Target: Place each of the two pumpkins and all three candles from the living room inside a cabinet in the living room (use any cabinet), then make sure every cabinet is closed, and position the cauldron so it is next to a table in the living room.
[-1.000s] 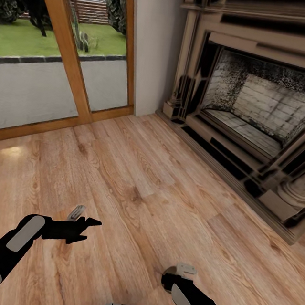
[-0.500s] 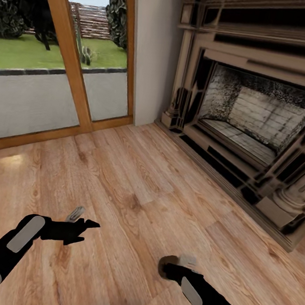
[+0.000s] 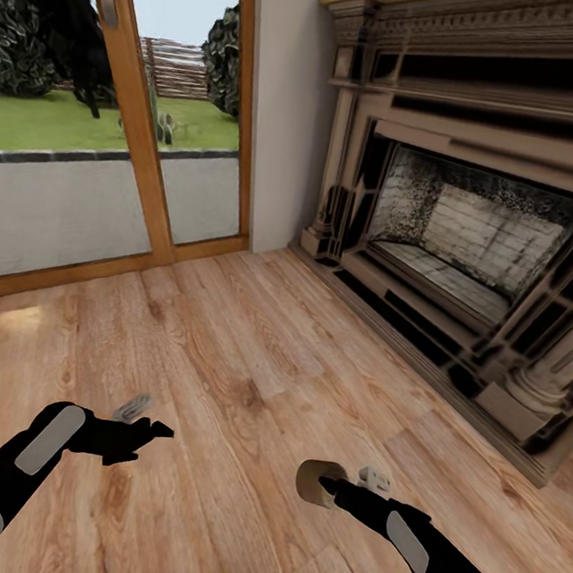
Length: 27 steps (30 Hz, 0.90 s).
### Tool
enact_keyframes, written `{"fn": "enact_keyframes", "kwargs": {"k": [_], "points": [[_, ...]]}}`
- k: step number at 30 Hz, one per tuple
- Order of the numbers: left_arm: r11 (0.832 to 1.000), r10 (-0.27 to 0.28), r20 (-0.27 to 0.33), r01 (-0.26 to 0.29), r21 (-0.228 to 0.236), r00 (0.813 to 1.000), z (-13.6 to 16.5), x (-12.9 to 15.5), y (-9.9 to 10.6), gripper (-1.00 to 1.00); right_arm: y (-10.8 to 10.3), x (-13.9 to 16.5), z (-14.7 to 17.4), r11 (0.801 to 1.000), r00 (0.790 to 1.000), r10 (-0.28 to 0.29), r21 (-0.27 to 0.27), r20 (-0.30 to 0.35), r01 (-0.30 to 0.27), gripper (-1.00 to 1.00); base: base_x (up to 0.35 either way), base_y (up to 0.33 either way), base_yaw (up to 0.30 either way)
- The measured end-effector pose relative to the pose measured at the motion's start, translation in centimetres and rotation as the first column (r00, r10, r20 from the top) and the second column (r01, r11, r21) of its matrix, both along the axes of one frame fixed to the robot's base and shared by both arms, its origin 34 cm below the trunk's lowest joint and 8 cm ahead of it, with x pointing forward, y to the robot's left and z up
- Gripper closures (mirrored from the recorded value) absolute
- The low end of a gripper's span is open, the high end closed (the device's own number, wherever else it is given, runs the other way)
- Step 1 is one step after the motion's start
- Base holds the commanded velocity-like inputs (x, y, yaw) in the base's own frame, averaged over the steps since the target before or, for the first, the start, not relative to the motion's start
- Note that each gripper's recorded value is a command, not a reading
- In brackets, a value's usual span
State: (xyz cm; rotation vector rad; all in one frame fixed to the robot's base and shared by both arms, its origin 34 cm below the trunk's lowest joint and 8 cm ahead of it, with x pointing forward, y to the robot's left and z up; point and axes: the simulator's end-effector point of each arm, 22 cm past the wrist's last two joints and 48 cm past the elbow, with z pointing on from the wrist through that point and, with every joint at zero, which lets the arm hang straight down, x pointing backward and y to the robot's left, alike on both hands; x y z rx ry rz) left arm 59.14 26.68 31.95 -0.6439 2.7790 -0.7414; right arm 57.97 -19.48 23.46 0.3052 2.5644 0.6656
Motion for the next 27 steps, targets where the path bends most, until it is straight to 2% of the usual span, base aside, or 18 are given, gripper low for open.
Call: {"fn": "enact_keyframes", "kwargs": {"k": [11, 14, 20, 27], "points": [[1.000, -0.007, 0.044, 0.007, -0.004, 0.999, 2.4, 0.7, -0.5, -1.00, 0.7, 0.6, 2.4, 1.000, 1.000, 0.018, 0.020, 0.012, -0.018, 1.00, -0.025, 0.000, -0.025], [1.000, -0.011, 0.057, 0.012, -0.014, 0.998, 3.1, 0.9, -1.3, -1.00, 0.7, 1.0, 3.2, 1.000, 0.999, 0.019, 0.019, 0.027, -0.019, 1.00, -0.284, 0.000, -0.198], [1.000, -0.011, 0.082, 0.012, -0.015, 0.997, 4.6, 1.2, -1.5, -1.00, 0.7, 1.7, 4.9, 1.000, 0.998, 0.019, 0.019, 0.059, -0.020, 1.00, -0.296, 0.000, -0.227], [1.000, -0.013, 0.118, 0.015, -0.017, 0.993, 6.5, 1.6, -1.8, -1.00, 0.8, 2.3, 6.7, 1.000, 0.996, 0.020, 0.018, 0.092, -0.021, 1.00, -0.034, 0.000, -0.237]]}}
